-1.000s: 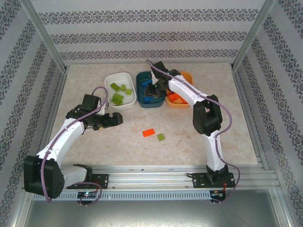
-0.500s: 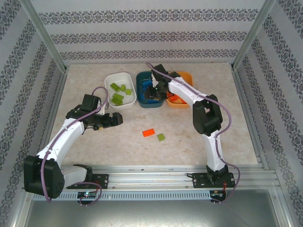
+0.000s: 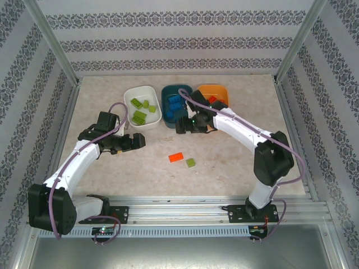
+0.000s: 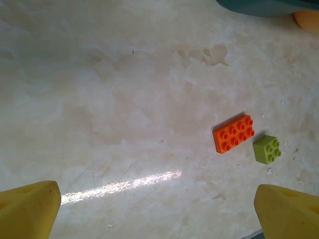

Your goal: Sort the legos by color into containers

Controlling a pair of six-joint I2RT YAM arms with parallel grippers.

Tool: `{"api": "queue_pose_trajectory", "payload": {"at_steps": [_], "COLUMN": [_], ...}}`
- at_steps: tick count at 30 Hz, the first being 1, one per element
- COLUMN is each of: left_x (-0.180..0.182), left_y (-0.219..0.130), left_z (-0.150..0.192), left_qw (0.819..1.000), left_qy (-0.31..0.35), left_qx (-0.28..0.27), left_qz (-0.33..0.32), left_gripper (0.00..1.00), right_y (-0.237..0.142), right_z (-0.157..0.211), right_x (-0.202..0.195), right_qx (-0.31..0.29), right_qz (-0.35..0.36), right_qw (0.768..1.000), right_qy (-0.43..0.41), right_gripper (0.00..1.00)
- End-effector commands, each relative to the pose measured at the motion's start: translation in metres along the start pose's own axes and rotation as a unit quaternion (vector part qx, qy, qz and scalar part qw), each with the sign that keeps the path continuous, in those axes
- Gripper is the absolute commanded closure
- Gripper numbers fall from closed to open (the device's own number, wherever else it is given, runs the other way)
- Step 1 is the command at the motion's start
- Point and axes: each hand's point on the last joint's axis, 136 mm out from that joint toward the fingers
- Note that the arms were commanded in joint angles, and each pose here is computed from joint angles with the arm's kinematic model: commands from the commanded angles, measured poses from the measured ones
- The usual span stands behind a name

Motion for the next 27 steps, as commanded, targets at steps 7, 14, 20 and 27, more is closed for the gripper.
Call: {"api": "queue_pose_trajectory", "payload": {"at_steps": [7, 14, 20, 27], "left_x": [0.002, 0.003, 0.004, 0.004], "left_y": [0.002, 0.002, 0.002, 0.002], "left_z": [0.0, -0.001, -0.001, -0.001], "left_qw": [1.0, 1.0, 1.0, 1.0], "left_qy": [-0.001, -0.003, -0.004, -0.003], "left_qx": [0.003, 0.003, 0.003, 0.003], "left_qz": [0.008, 0.006, 0.004, 0.003], "left_gripper": [0.0, 0.0, 0.0, 0.0], "right_y": [0.014, 0.048, 0.063, 0.076], "right_z": [0.082, 0.115, 0.12, 0.126], "right_x": [-0.013, -0.008, -0.005, -0.007], "right_qx": [0.059, 0.114, 0.128, 0.145], "right_qz": [0.093, 0.111, 0.112, 0.116], "right_qw": [0.993, 0.986, 0.983, 0.98], "right_qy": [-0.032, -0.057, -0.066, -0.067], "right_gripper": [0.25, 0.24, 0.24, 0.25]}}
Point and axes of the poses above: each hand's point on the last joint's axis, 136 mm out from that joint toward the fingers, its own y axis out along the fingers, its own x axis along the line the jaws close on, z = x × y, and after that the axes turned 11 degrees about -y, right-handed
